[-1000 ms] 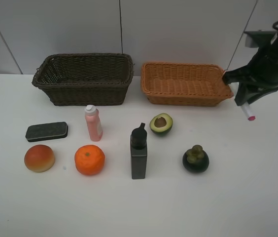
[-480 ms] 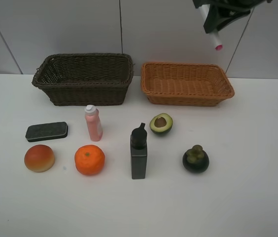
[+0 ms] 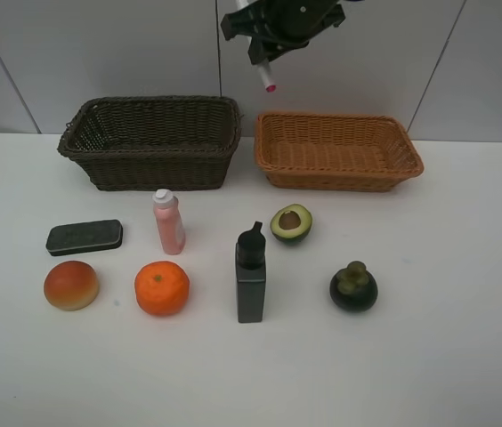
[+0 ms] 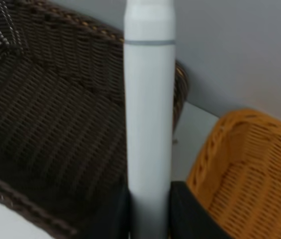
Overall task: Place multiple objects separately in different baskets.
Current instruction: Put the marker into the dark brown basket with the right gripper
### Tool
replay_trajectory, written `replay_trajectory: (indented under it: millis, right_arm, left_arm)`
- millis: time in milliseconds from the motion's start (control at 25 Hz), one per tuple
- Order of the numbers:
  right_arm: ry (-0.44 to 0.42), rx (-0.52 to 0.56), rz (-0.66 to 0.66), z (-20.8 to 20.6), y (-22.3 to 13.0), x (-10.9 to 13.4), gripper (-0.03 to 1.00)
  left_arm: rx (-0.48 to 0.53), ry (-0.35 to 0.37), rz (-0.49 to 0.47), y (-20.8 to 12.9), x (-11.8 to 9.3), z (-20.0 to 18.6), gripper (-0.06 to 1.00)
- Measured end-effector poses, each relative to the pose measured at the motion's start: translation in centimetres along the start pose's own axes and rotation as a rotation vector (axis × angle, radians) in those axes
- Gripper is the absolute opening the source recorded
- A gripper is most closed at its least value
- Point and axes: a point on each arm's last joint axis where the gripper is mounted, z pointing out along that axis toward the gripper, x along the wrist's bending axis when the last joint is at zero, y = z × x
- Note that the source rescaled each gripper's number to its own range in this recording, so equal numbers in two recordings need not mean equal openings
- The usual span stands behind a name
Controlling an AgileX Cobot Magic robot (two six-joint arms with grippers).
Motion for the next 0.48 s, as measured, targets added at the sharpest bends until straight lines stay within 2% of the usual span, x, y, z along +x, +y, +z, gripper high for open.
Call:
replay_trajectory:
  millis: [240, 480]
  right_arm:
    - [0.04, -0.078, -0.033, 5.6, -0.6, 2.7, 0.02]
    - [0.073, -0.152, -0.033, 9.6, -1.9, 4.5, 0.02]
  left_arm:
    - [0.0, 0.0, 0.0, 0.0, 0.0, 0.0, 0.84]
    - [0.0, 0.0, 0.0, 0.0, 0.0, 0.0, 0.84]
